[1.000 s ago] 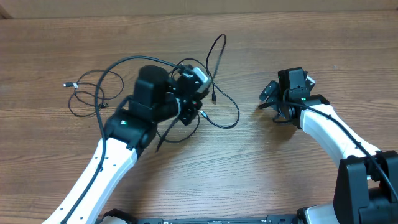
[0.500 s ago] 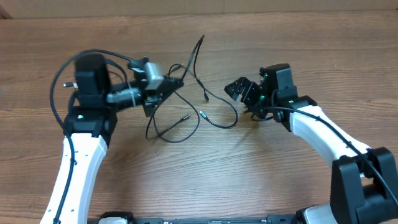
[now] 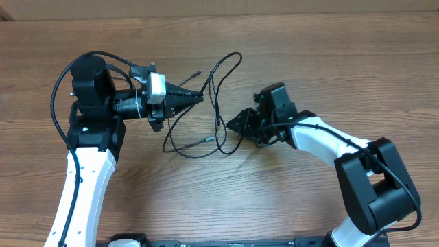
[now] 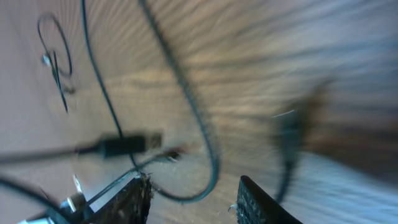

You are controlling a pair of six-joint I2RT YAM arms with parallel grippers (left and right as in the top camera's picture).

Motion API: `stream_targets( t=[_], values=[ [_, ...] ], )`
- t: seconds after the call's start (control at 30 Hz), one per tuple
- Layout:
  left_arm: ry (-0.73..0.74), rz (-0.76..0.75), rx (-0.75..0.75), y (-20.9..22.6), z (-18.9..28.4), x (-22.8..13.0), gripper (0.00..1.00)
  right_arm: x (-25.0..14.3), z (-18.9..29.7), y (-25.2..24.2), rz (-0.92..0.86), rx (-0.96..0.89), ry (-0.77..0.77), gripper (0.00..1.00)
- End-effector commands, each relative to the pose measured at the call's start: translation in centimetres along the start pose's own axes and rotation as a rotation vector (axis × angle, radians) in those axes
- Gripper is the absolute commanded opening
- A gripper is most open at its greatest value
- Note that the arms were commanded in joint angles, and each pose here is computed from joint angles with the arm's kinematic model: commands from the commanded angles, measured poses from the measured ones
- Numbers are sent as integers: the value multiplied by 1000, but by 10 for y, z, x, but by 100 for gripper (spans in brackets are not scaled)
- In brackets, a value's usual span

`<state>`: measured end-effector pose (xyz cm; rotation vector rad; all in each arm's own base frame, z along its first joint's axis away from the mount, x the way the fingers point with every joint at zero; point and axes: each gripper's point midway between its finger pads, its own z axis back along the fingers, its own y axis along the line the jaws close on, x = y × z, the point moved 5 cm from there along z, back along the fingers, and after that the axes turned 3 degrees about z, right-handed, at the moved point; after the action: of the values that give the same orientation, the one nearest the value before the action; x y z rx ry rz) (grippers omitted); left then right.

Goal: Untangle cables

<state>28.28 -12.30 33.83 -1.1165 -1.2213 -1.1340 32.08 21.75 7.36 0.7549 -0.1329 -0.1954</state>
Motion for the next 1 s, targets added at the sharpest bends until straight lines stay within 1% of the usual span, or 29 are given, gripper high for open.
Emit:
stream_targets(
  t=[0.0,0.33,0.43,0.47,0.5,0.57,0.67,0.77,0.87,0.97],
  values=[
    [3,0,20,2,1,3,4,-2,-2,2,44,-14,-10,49],
    [12,16,46,5,1,1,4,-8,-6,11,68,13,12,50],
    [13,17,46,5,1,1,4,-14,-12,22,150,34,6,58],
    [13,17,46,5,1,1,4,-13,-14,25,174,29,-12,61],
    [13,18,45,5,1,0,4,-10,-16,26,195,-5,-64,64],
    [13,18,46,5,1,0,4,-2,-18,25,215,-60,-147,66],
    [13,18,46,5,1,0,4,7,-19,24,242,-137,-263,66],
    [13,18,45,5,1,0,4,10,-22,39,289,-130,-350,66],
    [13,18,45,5,1,0,4,8,-24,55,323,-81,-383,66],
    [13,18,45,5,1,0,4,9,-24,58,333,-98,-424,63]
  ],
)
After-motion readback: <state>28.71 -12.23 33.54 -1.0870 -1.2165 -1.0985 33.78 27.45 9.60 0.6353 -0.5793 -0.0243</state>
